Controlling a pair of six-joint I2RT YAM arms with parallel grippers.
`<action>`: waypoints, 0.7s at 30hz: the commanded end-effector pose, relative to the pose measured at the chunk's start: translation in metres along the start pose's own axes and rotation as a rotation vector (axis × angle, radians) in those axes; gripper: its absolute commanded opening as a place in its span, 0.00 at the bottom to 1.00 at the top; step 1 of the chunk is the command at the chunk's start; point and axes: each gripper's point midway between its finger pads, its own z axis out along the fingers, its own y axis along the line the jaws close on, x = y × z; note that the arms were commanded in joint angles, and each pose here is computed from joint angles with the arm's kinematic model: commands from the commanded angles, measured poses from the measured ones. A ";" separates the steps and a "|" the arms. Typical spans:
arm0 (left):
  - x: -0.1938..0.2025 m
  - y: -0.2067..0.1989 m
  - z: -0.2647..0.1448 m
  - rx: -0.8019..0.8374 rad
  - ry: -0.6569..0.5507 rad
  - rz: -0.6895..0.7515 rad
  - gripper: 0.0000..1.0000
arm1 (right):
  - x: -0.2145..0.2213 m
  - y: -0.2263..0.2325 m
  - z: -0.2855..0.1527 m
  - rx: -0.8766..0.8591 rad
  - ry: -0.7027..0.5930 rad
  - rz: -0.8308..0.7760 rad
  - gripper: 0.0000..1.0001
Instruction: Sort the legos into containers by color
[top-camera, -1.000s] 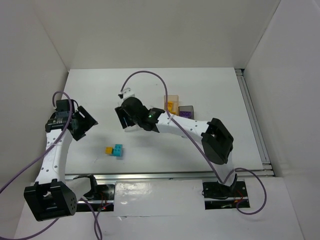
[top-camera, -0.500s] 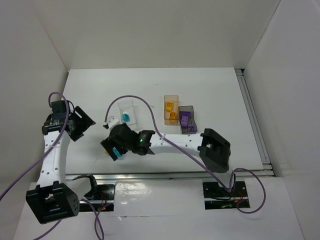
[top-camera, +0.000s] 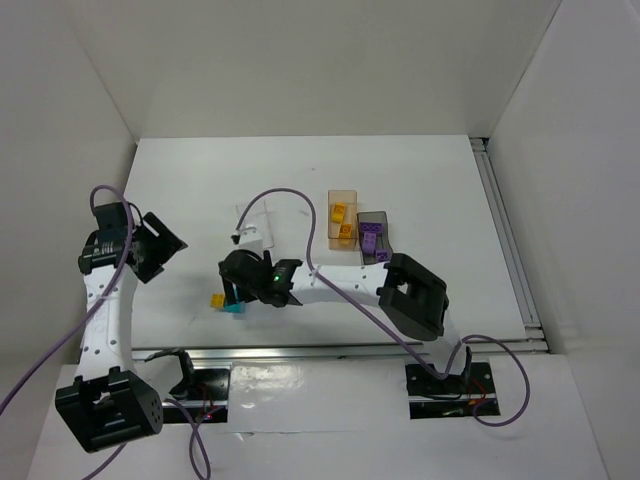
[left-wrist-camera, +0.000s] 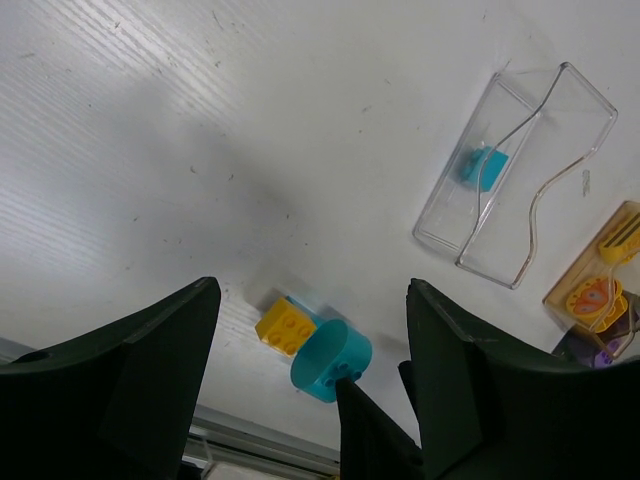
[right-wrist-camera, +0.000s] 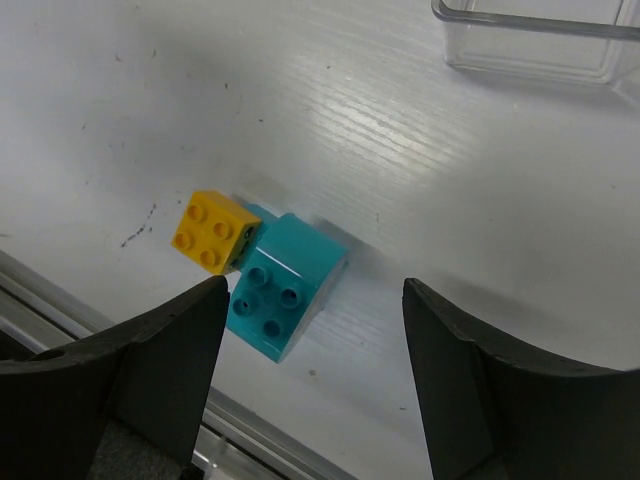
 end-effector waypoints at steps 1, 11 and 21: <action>-0.006 -0.006 -0.006 0.037 -0.024 0.022 0.83 | -0.012 0.019 0.002 0.004 -0.056 0.076 0.77; -0.004 -0.008 -0.004 0.060 -0.024 0.024 0.83 | 0.008 0.014 0.015 0.104 -0.036 0.033 0.65; -0.003 -0.011 0.000 0.073 -0.006 0.023 0.83 | 0.013 0.002 0.013 0.166 -0.037 -0.007 0.42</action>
